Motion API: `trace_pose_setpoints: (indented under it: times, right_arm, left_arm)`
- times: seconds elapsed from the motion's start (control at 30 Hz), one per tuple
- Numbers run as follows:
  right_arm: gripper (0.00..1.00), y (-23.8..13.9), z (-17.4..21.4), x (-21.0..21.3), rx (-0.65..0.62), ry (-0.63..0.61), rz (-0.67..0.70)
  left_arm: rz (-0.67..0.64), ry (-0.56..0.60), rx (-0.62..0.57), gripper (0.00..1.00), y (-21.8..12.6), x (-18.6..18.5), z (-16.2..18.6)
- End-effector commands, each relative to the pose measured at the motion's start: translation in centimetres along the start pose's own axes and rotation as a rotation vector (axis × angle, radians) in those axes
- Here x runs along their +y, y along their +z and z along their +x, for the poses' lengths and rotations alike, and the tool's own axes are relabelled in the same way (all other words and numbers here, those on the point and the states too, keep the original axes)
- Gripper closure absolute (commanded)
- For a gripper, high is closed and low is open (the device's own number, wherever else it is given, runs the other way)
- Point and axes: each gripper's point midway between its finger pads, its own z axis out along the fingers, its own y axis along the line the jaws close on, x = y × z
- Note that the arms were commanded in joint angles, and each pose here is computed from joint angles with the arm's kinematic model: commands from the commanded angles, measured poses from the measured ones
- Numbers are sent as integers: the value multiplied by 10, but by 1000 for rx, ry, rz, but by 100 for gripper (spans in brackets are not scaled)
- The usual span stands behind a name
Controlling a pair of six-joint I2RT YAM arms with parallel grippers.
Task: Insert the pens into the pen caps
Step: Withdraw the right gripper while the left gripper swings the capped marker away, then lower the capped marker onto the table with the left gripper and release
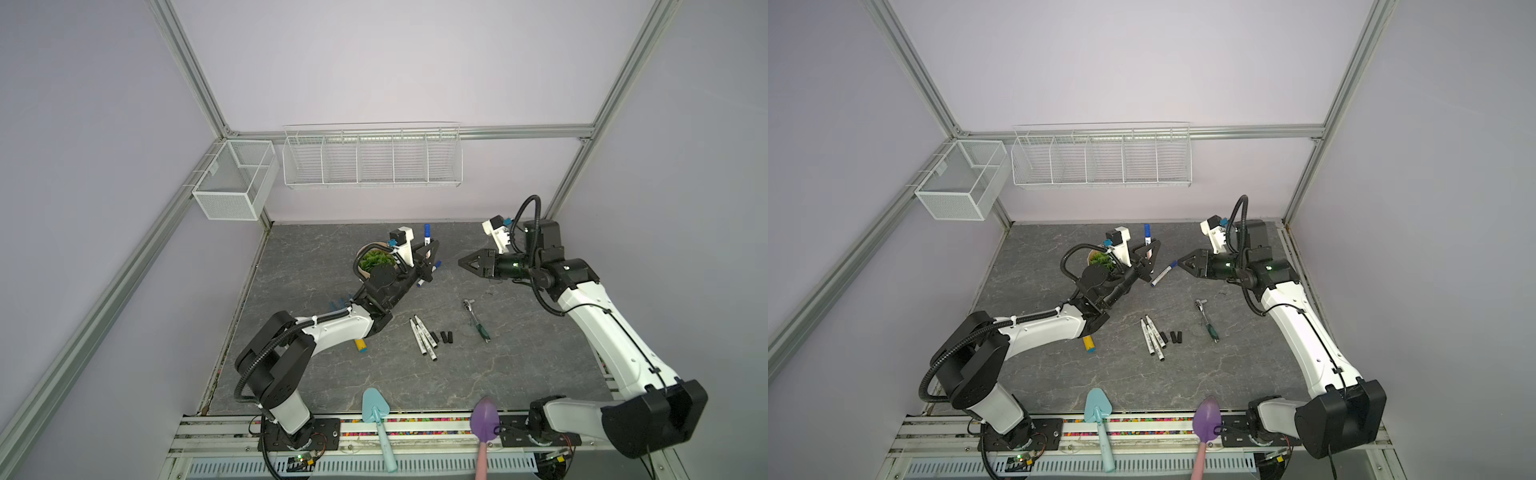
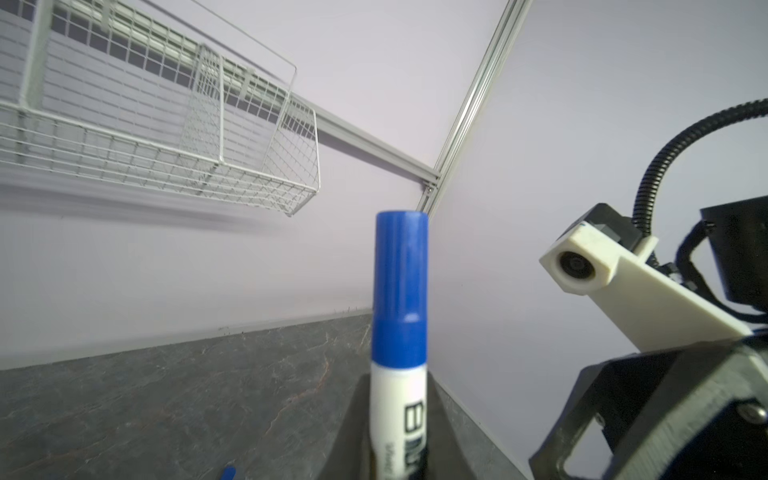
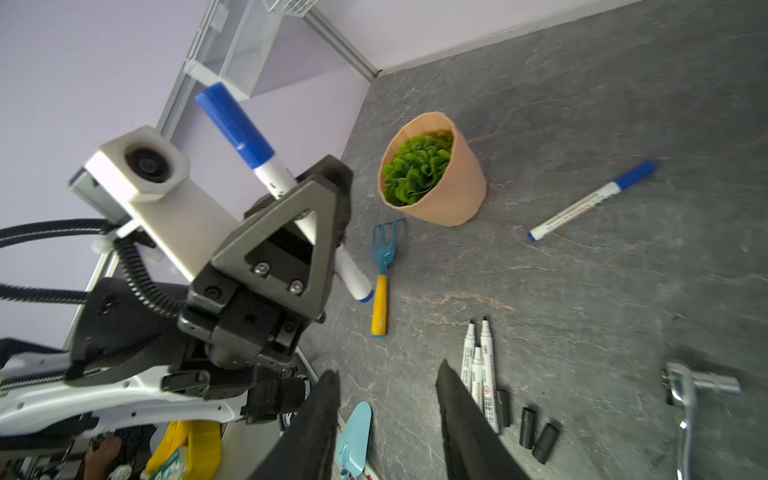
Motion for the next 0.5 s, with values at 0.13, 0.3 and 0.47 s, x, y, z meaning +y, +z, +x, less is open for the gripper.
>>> trace_pose_setpoints:
  times: [0.13,0.3,0.47]
  right_arm:
    - [58,-5,12,-53,7,165,163]
    - [59,-1,23,-65,47,194,200]
    - [60,-1,23,-65,47,187,195]
  left_arm:
    - [-107,78,470,100,25,30,109]
    - [-156,177,643,100,36,53,172]
    - [-182,216,724,100,42,70,208]
